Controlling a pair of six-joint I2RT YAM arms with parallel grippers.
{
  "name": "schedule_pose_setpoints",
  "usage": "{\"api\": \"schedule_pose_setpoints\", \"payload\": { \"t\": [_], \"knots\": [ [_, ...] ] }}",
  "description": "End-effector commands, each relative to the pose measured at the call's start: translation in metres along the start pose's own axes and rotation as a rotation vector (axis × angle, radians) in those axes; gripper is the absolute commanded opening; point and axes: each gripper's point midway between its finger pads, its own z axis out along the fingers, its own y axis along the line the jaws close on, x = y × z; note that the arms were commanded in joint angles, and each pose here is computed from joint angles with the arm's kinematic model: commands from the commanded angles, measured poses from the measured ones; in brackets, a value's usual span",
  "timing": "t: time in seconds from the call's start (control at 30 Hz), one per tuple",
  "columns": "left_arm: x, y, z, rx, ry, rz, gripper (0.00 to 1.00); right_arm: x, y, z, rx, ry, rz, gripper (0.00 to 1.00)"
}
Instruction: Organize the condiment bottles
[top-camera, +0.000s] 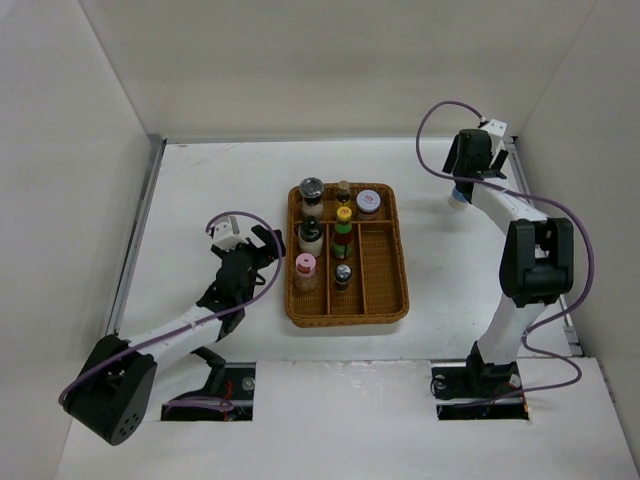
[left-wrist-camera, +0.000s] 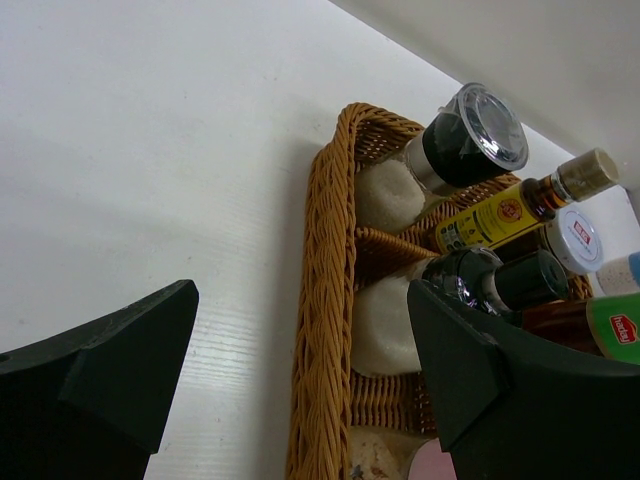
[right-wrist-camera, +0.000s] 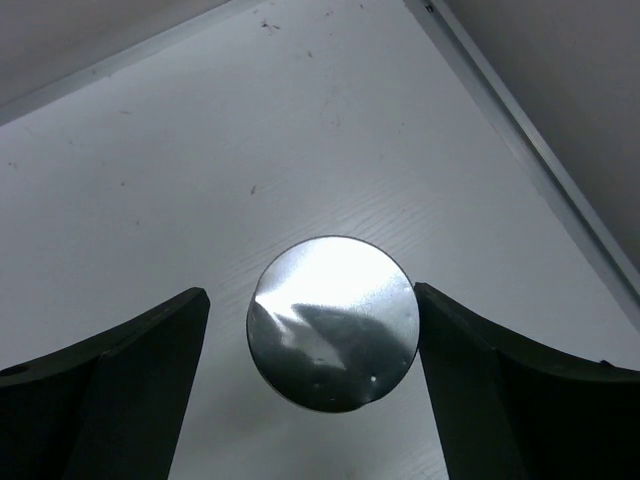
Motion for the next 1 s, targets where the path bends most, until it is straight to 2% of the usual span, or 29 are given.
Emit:
{"api": "schedule_pose_setpoints", "payload": {
  "t": [0.0,0.07,0.2,0.23,0.37,0.47,0.53,0.77,0.97],
  "knots": [
    [-0.009,-0.009,0.002,0.034,-0.034,-0.036,0.87,-0.001,-0.002,0.000,-0.011,-0.005,0.034,0.86],
    [-0.008,-0.010,0.002,0.037,-0.033,-0.035,0.87,-0.002,-0.001,0.000,-0.013,-0.004,0.038,0.77],
    [-0.010,-0.009,0.002,0.035,-0.037,-0.037,0.87,-0.009,-0.005,-0.007,-0.003,-0.031,0.074,0.48],
    [-0.011,-0.008,0.001,0.031,-0.043,-0.039,0.87,-0.017,-0.006,-0.015,-0.012,-0.061,0.101,0.45],
    [-0.013,-0.003,0.002,0.004,-0.053,-0.036,0.88,-0.059,0.004,-0.073,-0.104,-0.221,0.173,0.43],
    [-0.014,0.000,0.002,-0.009,-0.055,-0.033,0.93,-0.069,0.024,-0.128,-0.204,-0.263,0.163,0.43],
    [-0.019,0.001,0.000,-0.018,-0.074,-0.039,1.00,-0.060,0.035,-0.160,-0.263,-0.262,0.144,0.43],
    [-0.034,0.016,-0.007,-0.084,-0.139,-0.056,1.00,-0.024,0.075,-0.250,-0.509,-0.280,0.082,0.44],
    [-0.045,0.033,-0.012,-0.168,-0.191,-0.070,1.00,0.012,0.117,-0.285,-0.670,-0.271,0.045,0.44]
  ]
}}
